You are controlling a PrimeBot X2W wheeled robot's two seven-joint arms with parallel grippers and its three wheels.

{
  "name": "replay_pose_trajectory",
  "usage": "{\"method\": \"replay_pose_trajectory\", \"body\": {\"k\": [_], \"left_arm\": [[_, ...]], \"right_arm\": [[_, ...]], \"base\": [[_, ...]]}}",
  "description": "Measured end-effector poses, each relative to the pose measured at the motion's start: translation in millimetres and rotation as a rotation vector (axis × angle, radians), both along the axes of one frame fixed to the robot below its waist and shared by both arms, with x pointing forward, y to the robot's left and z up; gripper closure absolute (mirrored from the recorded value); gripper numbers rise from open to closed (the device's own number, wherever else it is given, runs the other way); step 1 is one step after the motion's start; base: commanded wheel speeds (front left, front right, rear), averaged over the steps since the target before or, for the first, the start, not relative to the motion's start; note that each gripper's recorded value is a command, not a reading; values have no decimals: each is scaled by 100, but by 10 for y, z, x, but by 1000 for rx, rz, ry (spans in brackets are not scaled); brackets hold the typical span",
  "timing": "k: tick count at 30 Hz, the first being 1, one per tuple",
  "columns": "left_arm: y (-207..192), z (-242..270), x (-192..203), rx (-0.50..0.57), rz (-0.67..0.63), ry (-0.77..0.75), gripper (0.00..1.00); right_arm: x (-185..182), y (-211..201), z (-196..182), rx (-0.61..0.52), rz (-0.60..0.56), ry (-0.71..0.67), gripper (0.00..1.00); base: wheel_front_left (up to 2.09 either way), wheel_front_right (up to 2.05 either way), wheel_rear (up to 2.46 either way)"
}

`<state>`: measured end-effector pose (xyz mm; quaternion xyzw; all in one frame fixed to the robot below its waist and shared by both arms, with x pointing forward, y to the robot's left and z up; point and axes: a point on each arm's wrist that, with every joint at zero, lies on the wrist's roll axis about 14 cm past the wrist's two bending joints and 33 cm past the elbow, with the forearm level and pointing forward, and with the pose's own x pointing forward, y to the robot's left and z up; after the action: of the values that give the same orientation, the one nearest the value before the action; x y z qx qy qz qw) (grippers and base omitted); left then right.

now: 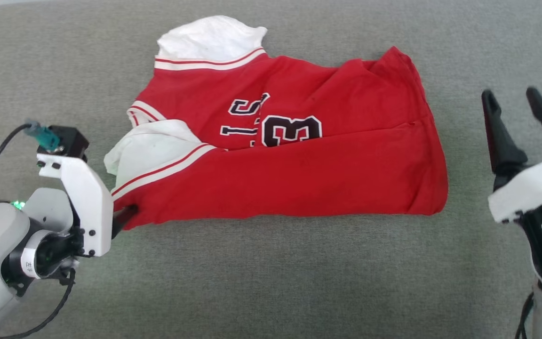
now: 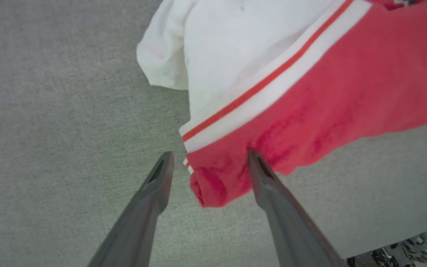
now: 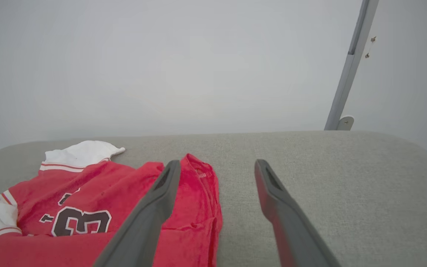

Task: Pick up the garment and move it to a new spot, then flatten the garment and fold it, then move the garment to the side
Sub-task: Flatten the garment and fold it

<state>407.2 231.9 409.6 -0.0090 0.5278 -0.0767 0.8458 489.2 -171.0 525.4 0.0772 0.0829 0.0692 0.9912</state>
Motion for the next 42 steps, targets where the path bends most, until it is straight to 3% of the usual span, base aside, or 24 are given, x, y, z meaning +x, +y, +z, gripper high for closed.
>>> {"method": "replay_pose_trajectory", "body": {"k": [8, 9, 10, 11, 18, 33, 35, 42], "left_arm": [[-8, -322, 13, -23, 36, 67, 0], [-4, -342, 9, -26, 36, 74, 15], [0, -359, 7, -27, 34, 78, 92], [-13, -371, 5, -33, 32, 81, 100], [-72, -408, -17, -64, 21, 86, 100], [-69, -405, -29, -81, 28, 68, 100], [-67, -411, -35, -83, 30, 69, 100], [-26, -391, -29, -90, 51, 49, 100]], "right_arm": [[-329, -122, -453, 10, -28, 198, 0], [-390, -101, -541, 16, -17, 245, 0], [-462, -73, -638, 20, -4, 297, 0], [-527, -38, -717, 23, 11, 342, 0], [-760, 130, -1069, 21, 104, 580, 0], [-618, 270, -1524, -154, 234, 817, 0], [-615, 319, -1577, -141, 252, 847, 100], [-589, 332, -1598, -130, 277, 875, 100]], "base": [[0, 0, 0], [0, 0, 0], [0, 0, 0], [0, 0, 0], [0, 0, 0], [0, 0, 0], [0, 0, 0], [0, 0, 0]]}}
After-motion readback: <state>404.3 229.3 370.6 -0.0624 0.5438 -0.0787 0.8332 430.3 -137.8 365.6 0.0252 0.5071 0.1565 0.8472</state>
